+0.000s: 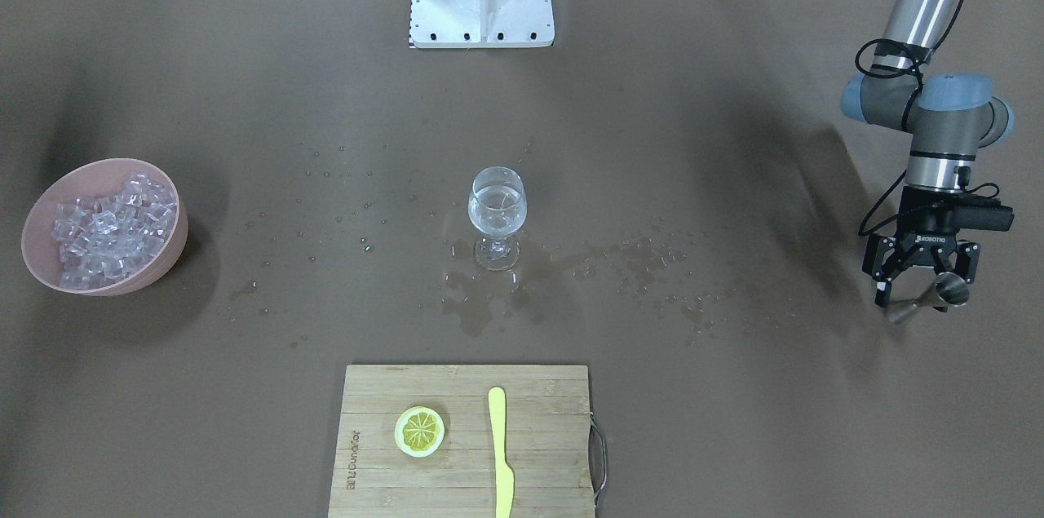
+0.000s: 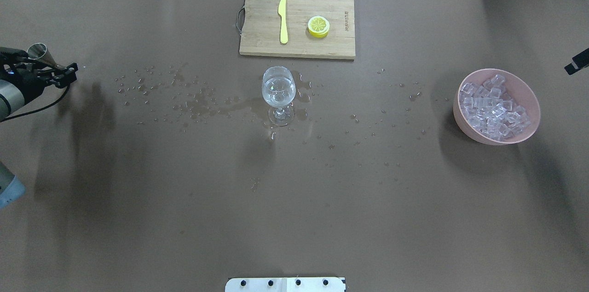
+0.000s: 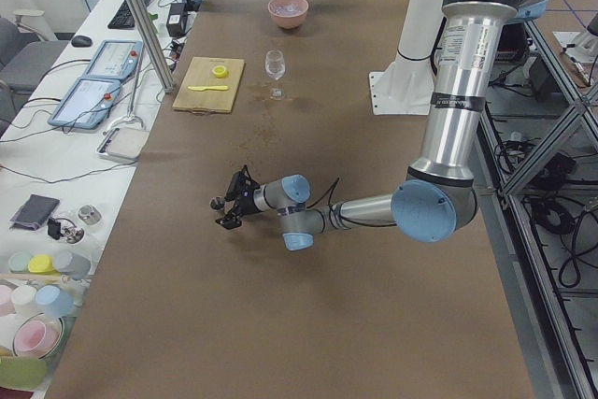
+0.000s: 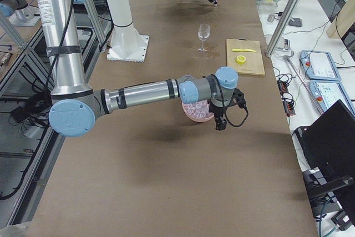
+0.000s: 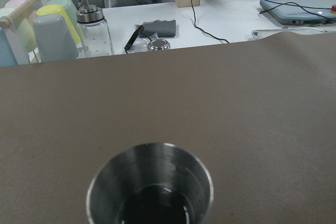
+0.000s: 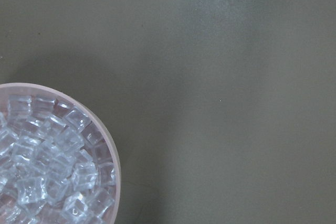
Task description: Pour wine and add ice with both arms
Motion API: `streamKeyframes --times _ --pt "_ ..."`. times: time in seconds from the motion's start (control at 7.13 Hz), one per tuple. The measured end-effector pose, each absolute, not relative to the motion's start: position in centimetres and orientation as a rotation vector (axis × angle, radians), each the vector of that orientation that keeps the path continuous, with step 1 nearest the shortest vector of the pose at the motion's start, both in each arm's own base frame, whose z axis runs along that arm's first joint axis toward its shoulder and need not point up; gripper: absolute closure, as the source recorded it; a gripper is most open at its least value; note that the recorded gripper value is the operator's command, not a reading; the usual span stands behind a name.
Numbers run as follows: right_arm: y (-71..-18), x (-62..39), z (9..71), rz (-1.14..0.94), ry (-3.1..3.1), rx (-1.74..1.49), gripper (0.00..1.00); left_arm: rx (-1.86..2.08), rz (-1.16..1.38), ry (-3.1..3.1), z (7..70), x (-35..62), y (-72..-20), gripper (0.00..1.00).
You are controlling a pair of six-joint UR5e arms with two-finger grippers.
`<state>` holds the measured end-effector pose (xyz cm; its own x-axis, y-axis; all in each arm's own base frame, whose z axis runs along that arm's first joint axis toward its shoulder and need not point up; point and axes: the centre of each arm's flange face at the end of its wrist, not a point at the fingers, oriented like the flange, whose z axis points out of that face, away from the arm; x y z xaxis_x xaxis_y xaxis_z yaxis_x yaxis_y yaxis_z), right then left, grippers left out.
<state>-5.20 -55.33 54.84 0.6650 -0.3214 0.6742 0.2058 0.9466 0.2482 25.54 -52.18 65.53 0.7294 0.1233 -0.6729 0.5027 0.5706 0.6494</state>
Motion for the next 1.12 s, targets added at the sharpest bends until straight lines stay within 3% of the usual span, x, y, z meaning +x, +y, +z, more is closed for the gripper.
streamKeyframes --times 1.12 --pt "-54.7 -5.0 52.9 -0.313 -0.794 0.194 0.00 0.955 -0.313 0.733 65.5 25.3 -52.9 0.21"
